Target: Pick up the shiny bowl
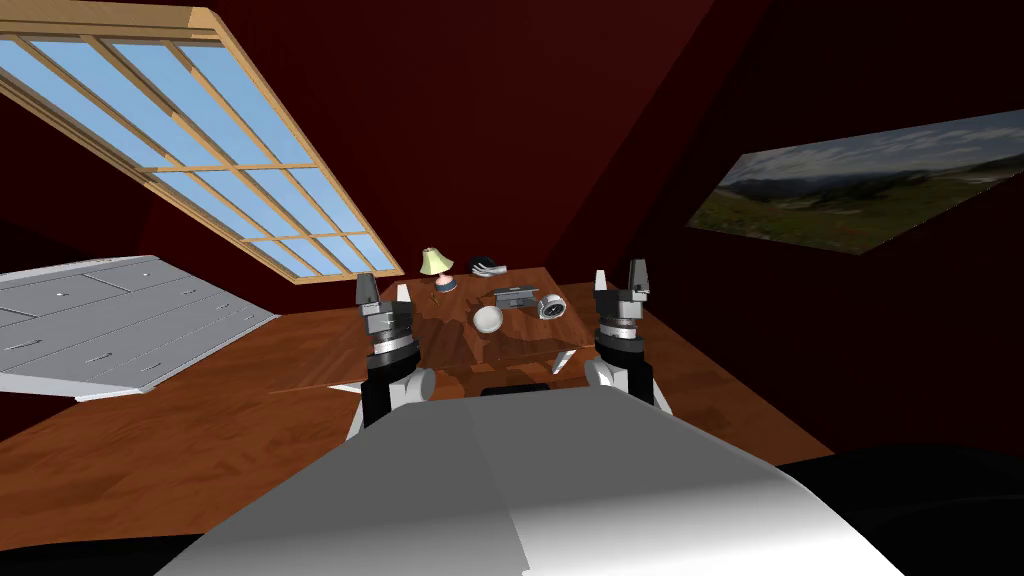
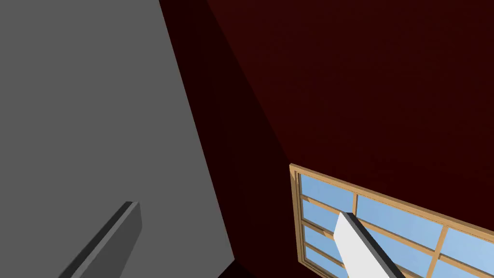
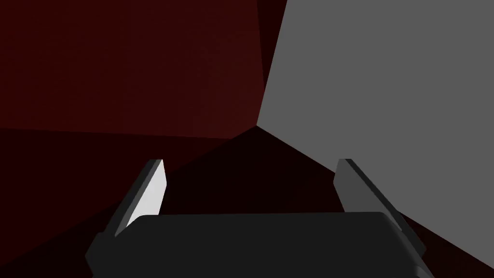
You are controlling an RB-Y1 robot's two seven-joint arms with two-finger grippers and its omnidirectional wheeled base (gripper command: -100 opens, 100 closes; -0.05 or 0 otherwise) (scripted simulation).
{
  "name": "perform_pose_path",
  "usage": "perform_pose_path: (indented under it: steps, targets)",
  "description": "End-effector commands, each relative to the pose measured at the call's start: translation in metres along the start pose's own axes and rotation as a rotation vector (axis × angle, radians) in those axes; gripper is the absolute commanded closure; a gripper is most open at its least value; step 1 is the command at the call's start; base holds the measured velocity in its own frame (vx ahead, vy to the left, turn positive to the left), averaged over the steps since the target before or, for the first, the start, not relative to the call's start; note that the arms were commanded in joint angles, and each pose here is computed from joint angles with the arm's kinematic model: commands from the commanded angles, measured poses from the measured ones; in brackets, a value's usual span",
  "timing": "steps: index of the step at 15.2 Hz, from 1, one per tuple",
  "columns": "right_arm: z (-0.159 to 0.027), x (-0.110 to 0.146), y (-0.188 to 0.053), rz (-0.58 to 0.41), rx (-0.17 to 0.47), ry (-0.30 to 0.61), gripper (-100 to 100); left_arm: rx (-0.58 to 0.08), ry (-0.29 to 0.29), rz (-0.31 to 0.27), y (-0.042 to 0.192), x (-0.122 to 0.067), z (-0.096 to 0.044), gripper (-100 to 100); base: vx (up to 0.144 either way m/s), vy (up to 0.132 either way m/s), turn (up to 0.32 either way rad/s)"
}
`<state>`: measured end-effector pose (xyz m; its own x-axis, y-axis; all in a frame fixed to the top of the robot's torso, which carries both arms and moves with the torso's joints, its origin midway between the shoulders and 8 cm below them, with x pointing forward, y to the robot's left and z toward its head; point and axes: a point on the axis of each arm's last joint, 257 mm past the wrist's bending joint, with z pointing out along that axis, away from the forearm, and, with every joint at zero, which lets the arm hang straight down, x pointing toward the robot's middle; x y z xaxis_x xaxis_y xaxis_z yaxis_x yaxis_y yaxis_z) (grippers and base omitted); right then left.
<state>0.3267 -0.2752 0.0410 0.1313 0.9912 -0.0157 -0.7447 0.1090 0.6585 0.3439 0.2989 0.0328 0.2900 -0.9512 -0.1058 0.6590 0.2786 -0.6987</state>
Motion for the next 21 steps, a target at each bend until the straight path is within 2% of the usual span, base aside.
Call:
perform_pose_path:
  steps: [1,2,3,5,6,7,8,9,10,11,12,13,16,17,18,19,20,21]
  targets:
    - [0.0,0.0,0.0,0.0,0.0,0.0,0,-0.031,0.031,-0.002,0.015,0.006,0.001,-100,-0.011,-0.006,-0.023]
    - [0.0,0.0,0.0,0.0,0.0,0.0,0,-0.052,0.048,-0.005,0.025,0.009,0.002,-100,-0.024,-0.007,-0.036]
    - [0.0,0.0,0.0,0.0,0.0,0.0,0,-0.052,0.048,-0.005,0.025,0.009,0.002,-100,-0.025,-0.005,-0.025]
    - [0.0,0.0,0.0,0.0,0.0,0.0,0,-0.111,0.081,-0.013,0.052,0.016,0.003,-100,-0.024,-0.005,-0.029]
    - [0.0,0.0,0.0,0.0,0.0,0.0,0,-0.111,0.081,-0.013,0.052,0.016,0.003,-100,-0.02,-0.002,-0.028]
    - [0.0,0.0,0.0,0.0,0.0,0.0,0,-0.148,0.097,-0.017,0.068,0.019,0.003,-100,-0.019,-0.004,-0.042]
    - [0.0,0.0,0.0,0.0,0.0,0.0,0,-0.148,0.097,-0.017,0.068,0.019,0.003,-100,-0.018,-0.003,-0.026]
    - [0.0,0.0,0.0,0.0,0.0,0.0,0,-0.189,0.112,-0.023,0.086,0.023,0.003,-100,-0.016,-0.003,-0.03]
    - [0.0,0.0,0.0,0.0,0.0,0.0,0,-0.19,0.112,-0.023,0.087,0.023,0.002,-100,-0.015,-0.003,-0.029]
    - [0.0,0.0,0.0,0.0,0.0,0.0,0,-0.233,0.125,-0.029,0.105,0.026,0.002,-100,-0.015,-0.004,-0.045]
    - [0.0,0.0,0.0,0.0,0.0,0.0,0,-0.237,0.125,-0.029,0.107,0.026,0.002,-100,-0.015,-0.005,-0.033]
    - [0.0,0.0,0.0,0.0,0.0,0.0,0,-0.273,0.136,-0.037,0.123,0.029,0.003,-100,-0.018,-0.007,-0.037]
    - [0.0,0.0,0.0,0.0,0.0,0.0,0,-0.344,0.147,-0.042,0.151,0.032,-0.001,-100,-0.019,-0.008,-0.038]
    - [0.0,0.0,0.0,0.0,0.0,0.0,0,-0.373,0.154,-0.052,0.165,0.034,0.002,-100,-0.02,-0.006,-0.049]
    - [0.0,0.0,0.0,0.0,0.0,0.0,0,-0.403,0.155,-0.049,0.175,0.034,-0.004,-100,-0.021,-0.005,-0.043]
    - [0.0,0.0,0.0,0.0,0.0,0.0,0,-0.422,0.16,-0.06,0.185,0.036,0.002,-100,-0.025,-0.005,-0.052]
    - [0.0,0.0,0.0,0.0,0.0,0.0,0,-0.463,0.161,-0.057,0.199,0.036,-0.007,-100,-0.023,-0.003,-0.041]
    - [0.0,0.0,0.0,0.0,0.0,0.0,0,-0.466,0.161,-0.057,0.2,0.036,-0.007,-100,-0.015,-0.001,-0.01]
